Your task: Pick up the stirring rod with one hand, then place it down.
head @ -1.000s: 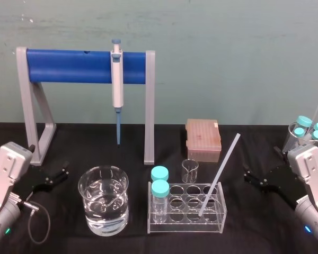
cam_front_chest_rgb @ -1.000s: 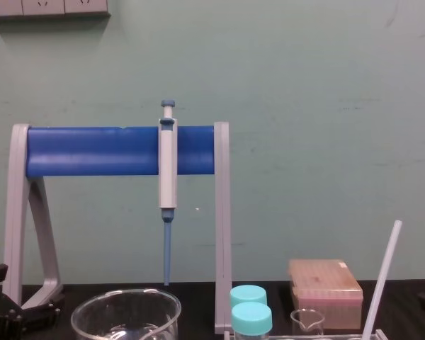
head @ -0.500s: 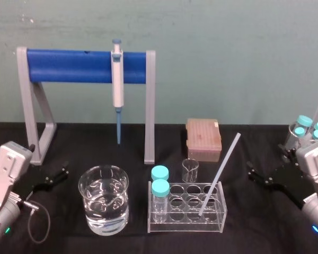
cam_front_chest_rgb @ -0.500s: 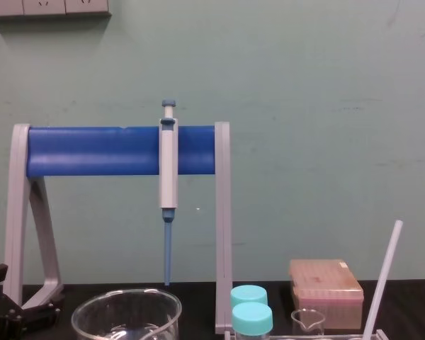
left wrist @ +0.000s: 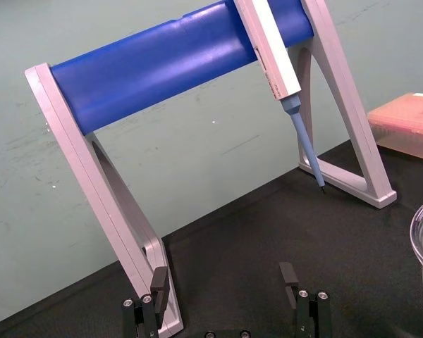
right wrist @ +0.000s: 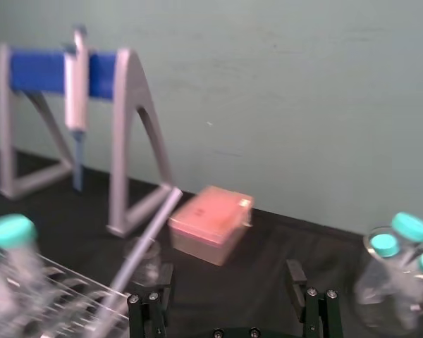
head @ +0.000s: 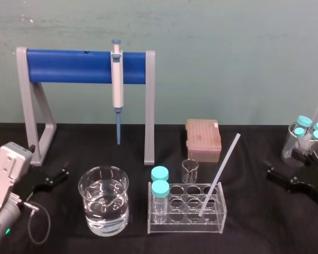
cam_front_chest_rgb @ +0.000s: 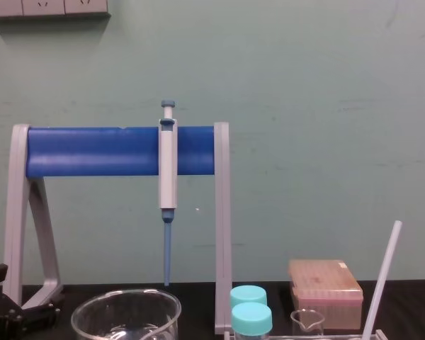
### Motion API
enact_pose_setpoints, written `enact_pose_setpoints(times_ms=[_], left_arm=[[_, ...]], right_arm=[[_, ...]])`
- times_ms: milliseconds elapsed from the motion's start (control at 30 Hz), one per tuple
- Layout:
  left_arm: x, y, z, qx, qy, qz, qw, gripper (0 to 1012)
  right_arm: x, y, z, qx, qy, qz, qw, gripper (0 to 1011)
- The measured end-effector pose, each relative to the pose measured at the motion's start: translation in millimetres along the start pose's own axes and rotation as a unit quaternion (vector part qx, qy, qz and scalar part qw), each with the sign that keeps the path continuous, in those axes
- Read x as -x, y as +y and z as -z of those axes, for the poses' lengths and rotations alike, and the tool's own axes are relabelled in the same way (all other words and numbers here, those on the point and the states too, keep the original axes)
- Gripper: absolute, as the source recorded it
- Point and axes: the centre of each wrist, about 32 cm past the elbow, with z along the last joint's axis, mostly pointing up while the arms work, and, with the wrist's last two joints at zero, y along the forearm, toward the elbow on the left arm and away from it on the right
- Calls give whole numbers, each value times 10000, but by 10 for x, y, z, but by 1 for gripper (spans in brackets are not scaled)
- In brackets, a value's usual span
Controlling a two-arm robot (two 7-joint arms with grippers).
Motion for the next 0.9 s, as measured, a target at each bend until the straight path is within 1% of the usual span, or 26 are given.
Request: enact_pose_setpoints(times_ms=[67, 100, 167, 200, 233, 267, 367, 400, 433, 500, 533, 600, 633, 667, 700, 733, 767, 900], left_arm=[[0, 0, 0, 0, 0, 0, 10000, 1005], [0, 0, 0, 0, 0, 0, 10000, 1005], [0, 0, 0, 0, 0, 0, 10000, 1004], [0, 0, 0, 0, 0, 0, 10000, 1005], [0, 0, 0, 0, 0, 0, 10000, 1005], [0, 0, 0, 0, 0, 0, 10000, 1005], [0, 0, 0, 0, 0, 0, 10000, 1005], [0, 0, 0, 0, 0, 0, 10000, 1005], [0, 0, 0, 0, 0, 0, 10000, 1005], [0, 0, 0, 0, 0, 0, 10000, 1005], [0, 0, 0, 0, 0, 0, 10000, 1005], [0, 0, 0, 0, 0, 0, 10000, 1005], [0, 0, 0, 0, 0, 0, 10000, 1005], [0, 0, 0, 0, 0, 0, 10000, 1005], [0, 0, 0, 0, 0, 0, 10000, 1005], [0, 0, 0, 0, 0, 0, 10000, 1005], [0, 0, 0, 0, 0, 0, 10000, 1005], [0, 0, 0, 0, 0, 0, 10000, 1005]], right_arm=[[-29, -26, -18, -56, 300, -106, 9995, 1003], [-60, -48, -21, -119, 706, -246, 9971, 1003], [-95, -62, -17, -180, 1088, -354, 9933, 1003], [-127, -69, 0, -220, 1463, -461, 9879, 1003], [-143, -72, 12, -237, 1650, -511, 9847, 1003], [-177, -73, 40, -271, 2039, -621, 9766, 1003], [-221, -66, 93, -289, 2591, -785, 9622, 1003], [-244, -59, 124, -287, 2877, -865, 9534, 1003], [-253, -56, 138, -279, 2988, -895, 9497, 1003], [-273, -45, 162, -263, 3150, -933, 9441, 1003], [-286, -28, 183, -241, 3302, -982, 9385, 1003], [-298, -7, 210, -209, 3431, -1024, 9334, 1002], [-305, 19, 227, -176, 3538, -1074, 9289, 1003], [-305, 36, 238, -153, 3594, -1105, 9265, 1003], [-310, 66, 261, -104, 3694, -1150, 9221, 1003], [-310, 85, 266, -86, 3725, -1176, 9205, 1003], [-308, 122, 274, -46, 3773, -1228, 9179, 1003], [-294, 207, 293, 37, 3832, -1328, 9141, 1003]])
